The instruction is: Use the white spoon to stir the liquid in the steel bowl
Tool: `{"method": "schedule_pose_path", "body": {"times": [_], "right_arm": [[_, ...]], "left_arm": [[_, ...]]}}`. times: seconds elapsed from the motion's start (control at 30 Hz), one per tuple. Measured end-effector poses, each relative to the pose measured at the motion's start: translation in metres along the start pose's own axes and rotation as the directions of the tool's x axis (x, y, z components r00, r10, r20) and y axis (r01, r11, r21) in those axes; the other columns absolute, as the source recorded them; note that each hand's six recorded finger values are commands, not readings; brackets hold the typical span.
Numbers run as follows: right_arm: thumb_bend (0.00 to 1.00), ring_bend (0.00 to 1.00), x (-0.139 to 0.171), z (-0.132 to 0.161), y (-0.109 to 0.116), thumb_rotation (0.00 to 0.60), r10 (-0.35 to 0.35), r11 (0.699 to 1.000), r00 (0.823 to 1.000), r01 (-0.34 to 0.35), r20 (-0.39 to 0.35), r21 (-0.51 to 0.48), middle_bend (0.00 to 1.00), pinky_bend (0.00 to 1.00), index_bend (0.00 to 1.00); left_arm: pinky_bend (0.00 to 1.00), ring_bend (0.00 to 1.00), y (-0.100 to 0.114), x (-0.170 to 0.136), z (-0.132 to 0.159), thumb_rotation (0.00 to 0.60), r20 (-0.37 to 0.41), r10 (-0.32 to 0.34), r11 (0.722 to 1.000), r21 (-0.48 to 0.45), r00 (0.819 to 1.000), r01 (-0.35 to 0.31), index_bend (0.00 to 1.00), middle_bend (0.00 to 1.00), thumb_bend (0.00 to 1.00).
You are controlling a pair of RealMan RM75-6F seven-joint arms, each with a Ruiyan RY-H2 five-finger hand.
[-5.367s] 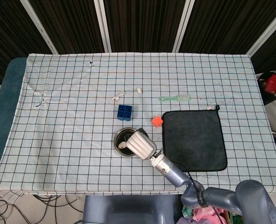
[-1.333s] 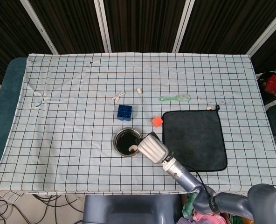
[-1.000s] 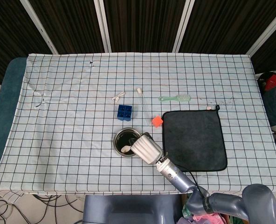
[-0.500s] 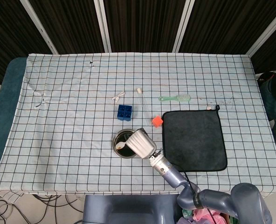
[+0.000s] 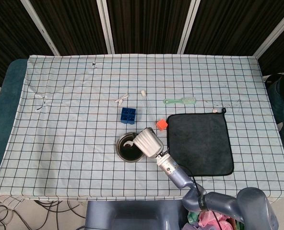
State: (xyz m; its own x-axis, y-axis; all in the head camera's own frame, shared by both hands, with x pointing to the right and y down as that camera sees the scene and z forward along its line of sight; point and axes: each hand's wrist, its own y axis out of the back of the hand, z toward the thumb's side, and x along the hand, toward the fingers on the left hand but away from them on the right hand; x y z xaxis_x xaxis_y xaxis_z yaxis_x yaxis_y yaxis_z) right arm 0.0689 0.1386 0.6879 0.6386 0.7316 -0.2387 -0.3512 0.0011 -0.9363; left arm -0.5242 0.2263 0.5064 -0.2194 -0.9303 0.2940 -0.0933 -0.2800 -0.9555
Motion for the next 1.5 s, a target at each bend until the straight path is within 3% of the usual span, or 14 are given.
{"method": "schedule_pose_path", "body": {"times": [0.4,0.73,0.87,0.97,1.03,1.13,1.23,1.37,1.5], "right_arm": [[0.26,1.0,0.002,-0.001,-0.002,0.6,0.041,0.999,0.999,-0.041,0.011,-0.02,0.9,1.0,0.22],[0.25,1.0,0.001,-0.018,0.012,0.6,0.023,0.998,0.997,-0.018,0.072,-0.066,0.88,1.0,0.19],[0.26,0.96,0.006,-0.048,0.018,0.6,0.021,0.995,0.987,-0.006,0.16,-0.095,0.76,1.0,0.15],[0.26,0.76,0.017,-0.078,0.02,0.6,0.06,0.988,0.97,-0.024,0.236,-0.153,0.56,0.91,0.12],[0.26,0.6,0.03,-0.103,0.022,0.6,0.107,0.977,0.955,-0.049,0.278,-0.207,0.42,0.77,0.08],[0.26,0.45,0.055,-0.144,0.024,0.6,0.183,0.958,0.926,-0.093,0.329,-0.273,0.3,0.63,0.05],[0.24,0.37,0.086,-0.18,0.028,0.6,0.256,0.935,0.892,-0.131,0.372,-0.329,0.23,0.55,0.05],[0.22,0.35,0.133,-0.221,0.028,0.6,0.328,0.91,0.833,-0.152,0.446,-0.385,0.21,0.53,0.04],[0.2,0.35,0.204,-0.248,0.02,0.6,0.412,0.876,0.751,-0.172,0.516,-0.45,0.2,0.53,0.04]], "left_arm": [[0.0,0.0,0.0,0.0,0.0,0.6,-0.001,0.002,1.0,0.001,1.0,-0.002,0.1,0.0,0.22],[0.0,0.0,0.0,0.0,0.0,0.6,0.0,0.001,1.0,0.001,1.0,-0.001,0.1,0.0,0.22],[0.0,0.0,-0.001,0.001,0.001,0.6,0.002,0.0,1.0,-0.001,1.0,0.0,0.1,0.0,0.22],[0.0,0.0,-0.003,0.001,0.002,0.6,0.005,-0.013,1.0,-0.003,1.0,0.013,0.1,0.0,0.22],[0.0,0.0,-0.006,0.002,0.004,0.6,0.013,-0.025,1.0,0.001,1.0,0.025,0.1,0.0,0.22],[0.0,0.0,-0.01,0.003,0.008,0.6,0.024,-0.035,0.999,0.007,0.999,0.035,0.1,0.0,0.22],[0.0,0.0,-0.012,0.003,0.011,0.6,0.035,-0.042,0.999,0.005,0.998,0.042,0.1,0.0,0.22],[0.0,0.0,-0.016,0.004,0.013,0.6,0.045,-0.05,0.999,0.008,0.998,0.049,0.1,0.0,0.22],[0.0,0.0,-0.019,0.002,0.018,0.6,0.064,-0.062,0.998,0.01,0.996,0.061,0.1,0.0,0.22]]}}
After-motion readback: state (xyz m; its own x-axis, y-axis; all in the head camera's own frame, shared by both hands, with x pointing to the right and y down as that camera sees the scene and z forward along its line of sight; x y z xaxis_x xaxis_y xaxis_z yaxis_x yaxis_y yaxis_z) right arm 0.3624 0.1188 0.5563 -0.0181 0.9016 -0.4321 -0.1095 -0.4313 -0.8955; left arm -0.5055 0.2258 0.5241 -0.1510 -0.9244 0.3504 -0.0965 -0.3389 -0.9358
